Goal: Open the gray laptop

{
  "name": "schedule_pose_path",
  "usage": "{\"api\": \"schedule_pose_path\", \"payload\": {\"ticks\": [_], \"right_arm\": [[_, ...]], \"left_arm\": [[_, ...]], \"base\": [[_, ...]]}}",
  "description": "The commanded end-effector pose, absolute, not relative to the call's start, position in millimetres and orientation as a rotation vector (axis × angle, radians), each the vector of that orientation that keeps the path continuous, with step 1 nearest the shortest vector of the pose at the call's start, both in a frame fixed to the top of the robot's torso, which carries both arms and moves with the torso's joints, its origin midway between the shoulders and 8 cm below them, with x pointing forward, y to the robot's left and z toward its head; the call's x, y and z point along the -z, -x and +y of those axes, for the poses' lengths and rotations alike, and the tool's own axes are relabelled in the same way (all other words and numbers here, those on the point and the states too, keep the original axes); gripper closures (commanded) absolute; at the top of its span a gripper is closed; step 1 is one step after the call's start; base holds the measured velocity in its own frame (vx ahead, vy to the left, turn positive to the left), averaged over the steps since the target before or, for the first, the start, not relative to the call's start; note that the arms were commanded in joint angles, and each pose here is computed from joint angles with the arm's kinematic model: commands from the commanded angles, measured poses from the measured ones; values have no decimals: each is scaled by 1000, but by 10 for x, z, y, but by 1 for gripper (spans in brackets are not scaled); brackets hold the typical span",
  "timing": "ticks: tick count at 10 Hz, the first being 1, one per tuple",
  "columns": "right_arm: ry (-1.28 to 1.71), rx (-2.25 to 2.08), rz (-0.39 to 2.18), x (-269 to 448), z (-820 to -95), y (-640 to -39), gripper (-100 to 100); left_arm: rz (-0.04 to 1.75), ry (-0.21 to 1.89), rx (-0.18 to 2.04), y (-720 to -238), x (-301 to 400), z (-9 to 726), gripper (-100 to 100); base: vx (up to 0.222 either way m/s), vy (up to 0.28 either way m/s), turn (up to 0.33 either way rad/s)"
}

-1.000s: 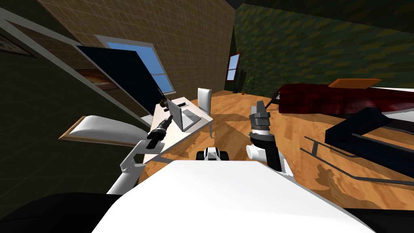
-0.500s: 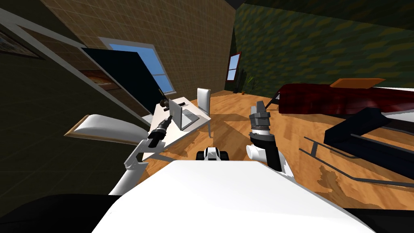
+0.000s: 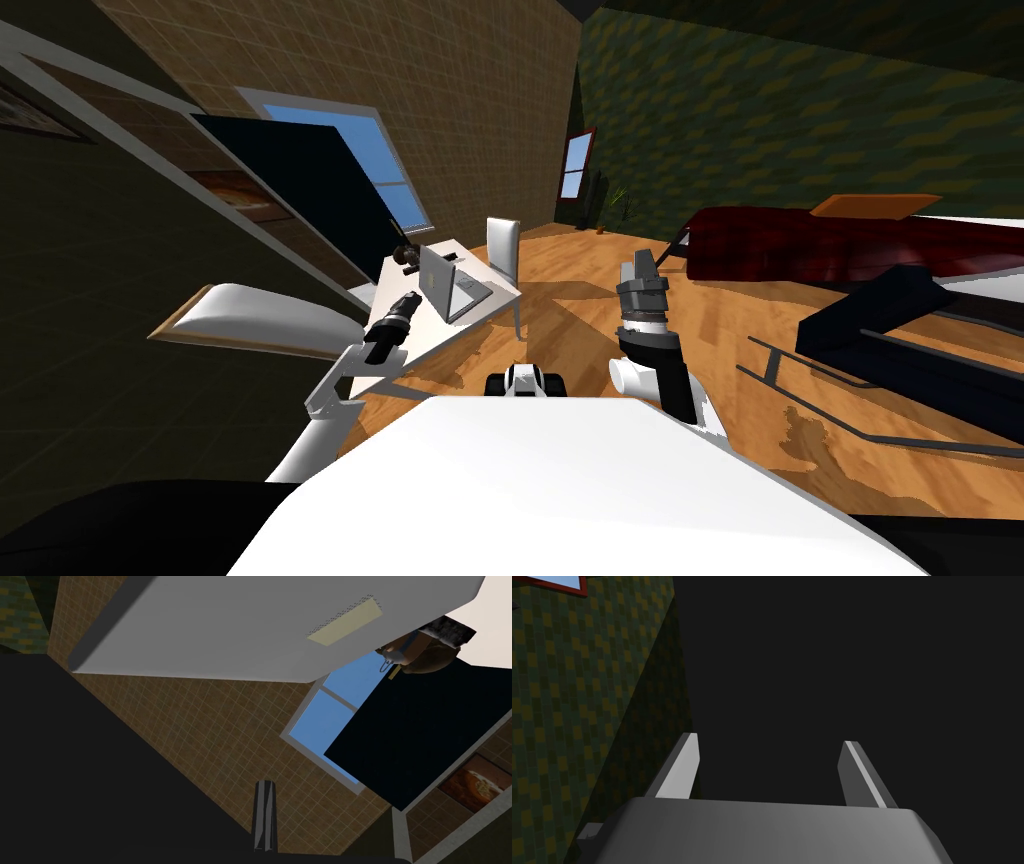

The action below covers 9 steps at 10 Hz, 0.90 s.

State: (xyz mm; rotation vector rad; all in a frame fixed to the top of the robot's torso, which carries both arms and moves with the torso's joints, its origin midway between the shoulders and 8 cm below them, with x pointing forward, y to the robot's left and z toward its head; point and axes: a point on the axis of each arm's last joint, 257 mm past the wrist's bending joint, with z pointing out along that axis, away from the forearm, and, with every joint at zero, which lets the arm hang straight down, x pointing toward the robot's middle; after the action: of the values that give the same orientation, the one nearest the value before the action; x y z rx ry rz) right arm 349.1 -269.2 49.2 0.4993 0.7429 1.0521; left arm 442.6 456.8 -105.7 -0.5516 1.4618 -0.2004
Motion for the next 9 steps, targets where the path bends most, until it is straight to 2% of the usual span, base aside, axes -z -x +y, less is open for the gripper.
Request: {"api": "schedule_pose_path", "payload": {"ticks": [1,8,9], "right_arm": [[-499,-1052,743,-493,-2692,-3491,0],[-499,-1052,743,-493,-2692,-3490,0],[-499,-1052,743,-492,-2692,-3490,0]], "left_arm": [[1511,534,136,-4374,1216,4656,-100],[1698,449,-133,-4090,1798,5079,-100],[1678,460,-102,-4144,1746,5025,-100]], "base": [[48,-74,-61],[88,-154,-37],[53,-73,-3]]}}
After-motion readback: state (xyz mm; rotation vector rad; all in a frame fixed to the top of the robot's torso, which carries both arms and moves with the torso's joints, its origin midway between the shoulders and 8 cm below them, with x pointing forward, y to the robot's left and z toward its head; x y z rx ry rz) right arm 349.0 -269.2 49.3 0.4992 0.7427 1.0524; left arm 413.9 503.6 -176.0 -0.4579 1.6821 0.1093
